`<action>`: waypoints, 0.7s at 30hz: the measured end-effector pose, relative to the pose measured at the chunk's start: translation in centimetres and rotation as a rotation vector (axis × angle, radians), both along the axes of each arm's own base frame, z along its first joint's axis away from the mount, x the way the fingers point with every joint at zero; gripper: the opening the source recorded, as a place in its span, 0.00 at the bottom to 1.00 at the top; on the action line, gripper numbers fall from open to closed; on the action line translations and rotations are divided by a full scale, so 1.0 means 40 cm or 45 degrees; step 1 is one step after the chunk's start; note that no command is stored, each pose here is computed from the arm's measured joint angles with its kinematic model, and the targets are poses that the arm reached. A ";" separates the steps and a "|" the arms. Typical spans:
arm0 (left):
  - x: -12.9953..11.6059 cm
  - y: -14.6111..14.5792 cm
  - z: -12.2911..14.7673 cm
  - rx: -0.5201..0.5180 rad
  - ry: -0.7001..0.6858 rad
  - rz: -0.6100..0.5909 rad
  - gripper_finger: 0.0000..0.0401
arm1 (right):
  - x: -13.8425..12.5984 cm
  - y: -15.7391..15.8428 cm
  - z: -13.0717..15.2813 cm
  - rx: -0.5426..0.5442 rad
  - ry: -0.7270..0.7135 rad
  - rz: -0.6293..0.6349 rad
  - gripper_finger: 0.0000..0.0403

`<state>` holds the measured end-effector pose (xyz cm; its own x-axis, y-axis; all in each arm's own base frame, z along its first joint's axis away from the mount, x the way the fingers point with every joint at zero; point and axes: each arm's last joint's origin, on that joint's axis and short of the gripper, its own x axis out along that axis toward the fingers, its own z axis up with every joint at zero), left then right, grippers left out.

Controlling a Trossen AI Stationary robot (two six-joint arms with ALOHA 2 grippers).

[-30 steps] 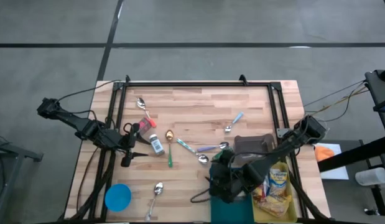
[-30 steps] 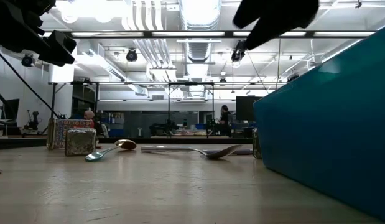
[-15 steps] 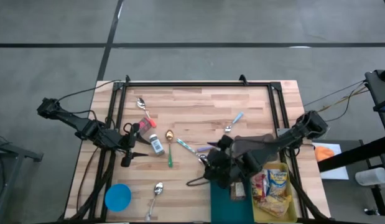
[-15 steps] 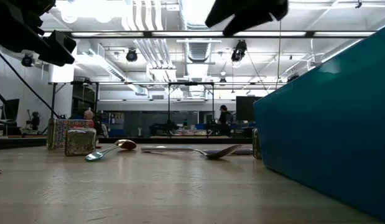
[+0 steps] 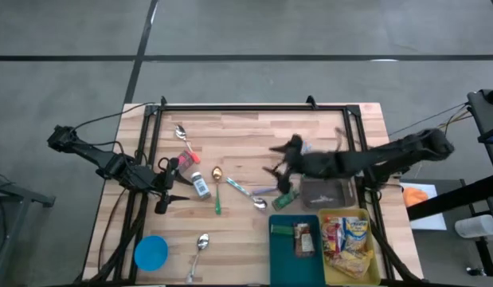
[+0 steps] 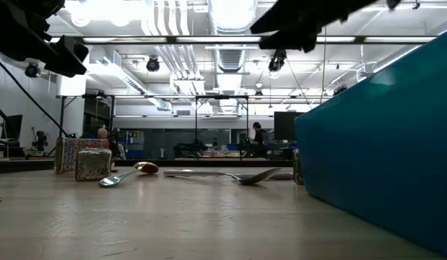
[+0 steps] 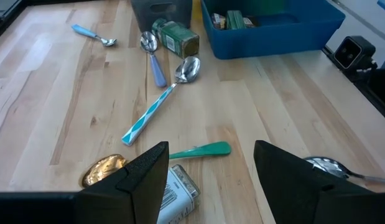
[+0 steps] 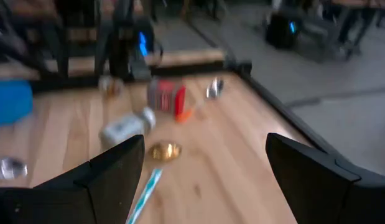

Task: Pick & Place Food Item
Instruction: Put the green seasoning bottle into the blue bin

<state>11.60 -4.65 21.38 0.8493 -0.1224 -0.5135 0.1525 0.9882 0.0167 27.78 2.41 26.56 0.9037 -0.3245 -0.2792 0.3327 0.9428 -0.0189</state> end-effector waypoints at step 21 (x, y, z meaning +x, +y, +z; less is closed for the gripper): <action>0.000 0.000 0.000 0.000 -0.001 0.001 0.60 | -0.146 -0.101 -0.049 0.071 -0.039 0.230 0.83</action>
